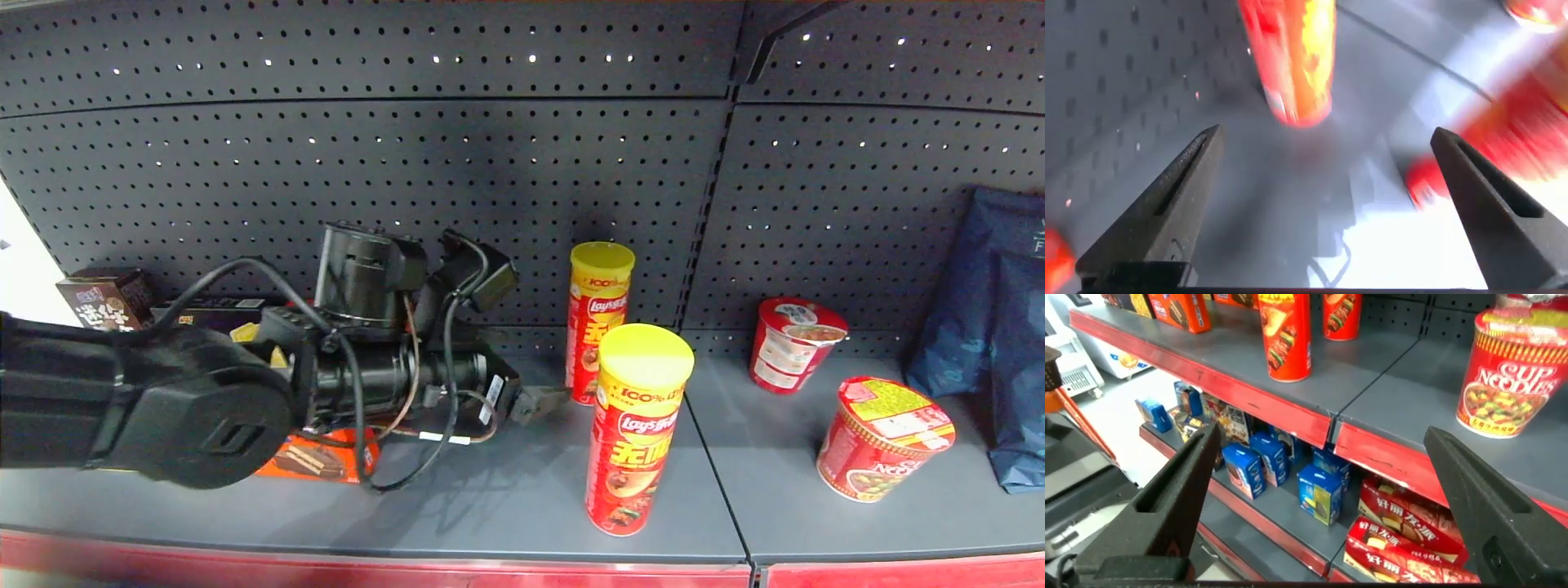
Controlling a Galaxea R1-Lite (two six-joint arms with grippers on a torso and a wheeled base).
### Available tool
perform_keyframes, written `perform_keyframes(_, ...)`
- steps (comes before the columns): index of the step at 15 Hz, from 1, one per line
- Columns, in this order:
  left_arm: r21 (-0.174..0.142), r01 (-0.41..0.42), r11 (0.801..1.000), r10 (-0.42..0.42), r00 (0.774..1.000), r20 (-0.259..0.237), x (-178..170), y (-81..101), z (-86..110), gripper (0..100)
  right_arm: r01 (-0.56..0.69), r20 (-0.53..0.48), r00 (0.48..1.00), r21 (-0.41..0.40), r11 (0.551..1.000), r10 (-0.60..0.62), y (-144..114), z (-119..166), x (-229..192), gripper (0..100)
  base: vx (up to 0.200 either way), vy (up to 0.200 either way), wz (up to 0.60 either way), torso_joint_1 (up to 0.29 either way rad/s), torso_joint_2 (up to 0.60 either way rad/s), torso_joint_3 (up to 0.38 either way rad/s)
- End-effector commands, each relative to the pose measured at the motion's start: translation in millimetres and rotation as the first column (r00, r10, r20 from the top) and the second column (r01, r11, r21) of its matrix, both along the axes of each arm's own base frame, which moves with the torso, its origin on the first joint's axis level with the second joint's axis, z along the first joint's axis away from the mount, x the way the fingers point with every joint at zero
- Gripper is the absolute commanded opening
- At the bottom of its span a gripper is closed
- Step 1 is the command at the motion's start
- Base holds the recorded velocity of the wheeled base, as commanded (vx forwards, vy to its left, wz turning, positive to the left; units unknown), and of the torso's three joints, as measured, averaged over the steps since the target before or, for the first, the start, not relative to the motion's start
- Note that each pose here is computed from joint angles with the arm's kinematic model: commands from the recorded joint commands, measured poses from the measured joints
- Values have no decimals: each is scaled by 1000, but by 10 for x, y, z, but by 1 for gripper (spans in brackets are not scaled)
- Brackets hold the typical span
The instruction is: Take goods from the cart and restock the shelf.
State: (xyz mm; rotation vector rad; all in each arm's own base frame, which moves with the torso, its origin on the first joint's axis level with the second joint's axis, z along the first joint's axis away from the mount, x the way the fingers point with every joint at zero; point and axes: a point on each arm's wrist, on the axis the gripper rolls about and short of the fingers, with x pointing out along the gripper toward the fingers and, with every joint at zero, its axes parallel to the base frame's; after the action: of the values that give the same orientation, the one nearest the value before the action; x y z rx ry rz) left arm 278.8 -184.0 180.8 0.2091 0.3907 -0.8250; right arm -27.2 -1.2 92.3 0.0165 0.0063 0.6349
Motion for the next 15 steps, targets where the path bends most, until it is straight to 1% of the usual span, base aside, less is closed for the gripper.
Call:
perform_keyframes(1, -24, 0, 1000, 1, 999, 40, -374, 238, 206, 100, 9, -85, 996, -11, 1000, -10, 37, 316, 120, 100, 0, 0, 0, 0, 0, 0)
perform_keyframes(2, -34, -21, 999, 23, 998, 52, -443, 338, 258, 100, 40, -153, 987, -35, 999, -45, 95, 624, 315, 100, 0, 0, 0, 0, 0, 0)
perform_keyframes(4, -45, -64, 997, 68, 995, 78, -457, 475, 322, 100, 124, -201, 970, -76, 989, -137, 172, 1037, 653, 100, 0, 0, 0, 0, 0, 0)
perform_keyframes(5, -44, -91, 995, 95, 992, 87, -440, 533, 333, 100, 143, -211, 965, -86, 986, -158, 199, 1139, 759, 100, 0, 0, 0, 0, 0, 0)
perform_keyframes(6, -38, -164, 986, 167, 980, 108, -413, 627, 364, 100, 144, -227, 960, -108, 984, -166, 264, 1285, 956, 100, 0, 0, 0, 0, 0, 0)
perform_keyframes(7, -49, -201, 978, 206, 970, 127, -456, 662, 426, 100, 101, -250, 960, -121, 987, -129, 325, 1303, 1053, 100, 0, 0, 0, 0, 0, 0)
perform_keyframes(8, -50, -222, 974, 227, 964, 141, -504, 683, 464, 100, 72, -296, 948, -150, 986, -114, 389, 1225, 1144, 100, 0, 0, 0, 0, 0, 0)
perform_keyframes(10, -38, -257, 966, 260, 953, 154, -516, 699, 461, 100, 32, -371, 923, -200, 979, -106, 495, 1022, 1263, 100, 0, 0, 0, 0, 0, 0)
perform_keyframes(11, -48, -263, 964, 267, 950, 163, -515, 712, 496, 100, 37, -369, 922, -216, 976, -116, 553, 947, 1327, 100, 0, 0, 0, 0, 0, 0)
perform_keyframes(13, -77, -284, 956, 293, 936, 194, -568, 808, 621, 100, 104, -330, 926, -244, 964, -184, 684, 846, 1476, 100, 0, 0, 0, 0, 0, 0)
perform_keyframes(15, -71, -294, 953, 303, 934, 189, -568, 834, 587, 100, 130, -358, 910, -237, 963, -211, 821, 739, 1663, 100, 0, 0, 0, 0, 0, 0)
